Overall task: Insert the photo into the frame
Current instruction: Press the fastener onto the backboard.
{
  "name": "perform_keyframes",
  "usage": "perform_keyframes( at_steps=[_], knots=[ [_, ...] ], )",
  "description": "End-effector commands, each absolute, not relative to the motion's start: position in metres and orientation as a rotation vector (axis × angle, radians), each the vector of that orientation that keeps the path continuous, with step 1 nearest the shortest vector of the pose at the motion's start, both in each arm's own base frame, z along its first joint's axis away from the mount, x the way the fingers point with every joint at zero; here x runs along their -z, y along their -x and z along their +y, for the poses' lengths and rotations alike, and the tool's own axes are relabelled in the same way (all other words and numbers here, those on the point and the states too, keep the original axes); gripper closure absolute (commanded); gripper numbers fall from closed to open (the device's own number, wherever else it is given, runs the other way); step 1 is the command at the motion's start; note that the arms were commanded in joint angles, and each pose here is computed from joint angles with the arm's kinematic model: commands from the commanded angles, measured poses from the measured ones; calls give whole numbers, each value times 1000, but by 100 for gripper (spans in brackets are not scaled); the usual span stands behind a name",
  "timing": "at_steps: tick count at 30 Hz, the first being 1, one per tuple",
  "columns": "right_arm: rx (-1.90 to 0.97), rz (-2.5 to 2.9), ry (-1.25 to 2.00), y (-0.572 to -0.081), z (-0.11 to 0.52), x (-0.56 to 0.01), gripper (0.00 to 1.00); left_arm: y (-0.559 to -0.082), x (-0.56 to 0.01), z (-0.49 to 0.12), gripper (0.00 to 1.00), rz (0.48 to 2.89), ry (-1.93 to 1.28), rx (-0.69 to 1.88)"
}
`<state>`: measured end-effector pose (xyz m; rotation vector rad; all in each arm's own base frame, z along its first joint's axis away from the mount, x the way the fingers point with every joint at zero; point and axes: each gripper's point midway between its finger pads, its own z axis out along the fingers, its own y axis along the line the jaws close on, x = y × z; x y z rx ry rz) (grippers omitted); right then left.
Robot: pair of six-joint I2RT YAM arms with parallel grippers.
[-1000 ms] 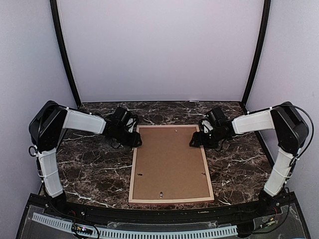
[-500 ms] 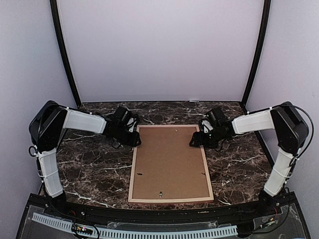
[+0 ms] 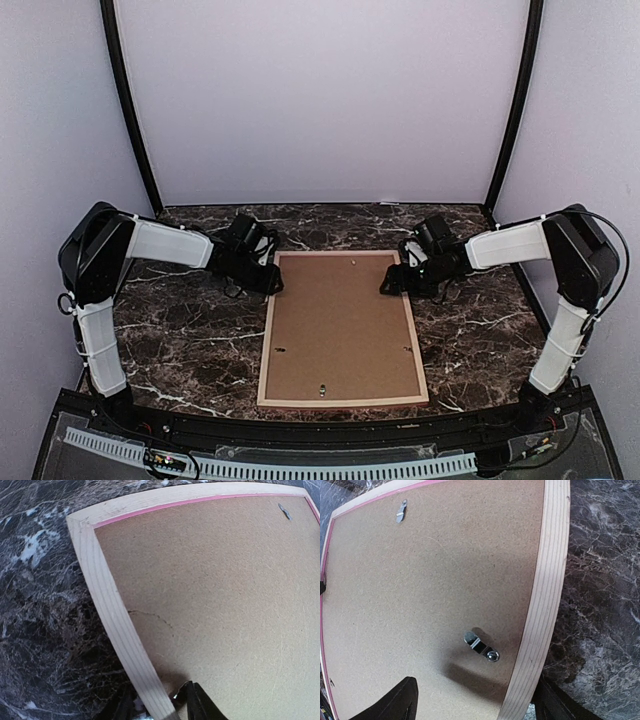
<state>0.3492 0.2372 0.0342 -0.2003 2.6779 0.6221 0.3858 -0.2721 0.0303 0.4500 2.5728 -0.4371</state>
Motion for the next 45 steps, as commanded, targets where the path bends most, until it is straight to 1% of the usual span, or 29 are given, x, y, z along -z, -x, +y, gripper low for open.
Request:
perform_keyframes(
  at_steps=[1, 2, 4, 5, 6, 8, 13, 15, 17, 20, 28, 35, 38, 45],
  knots=[
    [-596, 2769, 196, -333, 229, -6, 19, -371, -22, -270, 52, 2630, -481, 442],
    [-595, 2768, 196, -333, 228, -7, 19, -372, -23, -269, 50, 2626, -474, 444],
    [-594, 2763, 196, -333, 228, -9, 19, -373, -30, -270, 40, 2611, -462, 453],
    [-593, 2761, 196, -333, 228, -10, 19, -374, -31, -269, 37, 2607, -457, 453],
    [-589, 2761, 195, -333, 227, -10, 19, -374, -34, -269, 32, 2602, -447, 455],
    [-584, 2755, 195, -333, 227, -13, 19, -374, -39, -267, 27, 2596, -431, 448],
    [-546, 2740, 190, -336, 222, -19, 19, -371, -50, -267, 25, 2580, -415, 479],
    [-522, 2734, 188, -338, 220, -21, 19, -369, -51, -268, 26, 2586, -412, 491],
    [-510, 2732, 190, -340, 219, -21, 19, -367, -50, -267, 29, 2594, -410, 494],
    [-509, 2732, 190, -341, 219, -21, 19, -361, -45, -266, 37, 2615, -409, 510],
    [-464, 2719, 190, -349, 217, -24, 20, -346, -33, -262, 48, 2651, -393, 529],
    [-382, 2693, 191, -363, 212, -28, 20, -342, -30, -263, 60, 2662, -382, 527],
    [-346, 2692, 198, -368, 211, -25, 21, -341, -30, -264, 63, 2665, -355, 530],
    [-348, 2699, 222, -376, 217, -17, 24, -339, -24, -267, 66, 2678, -301, 533]
  ],
)
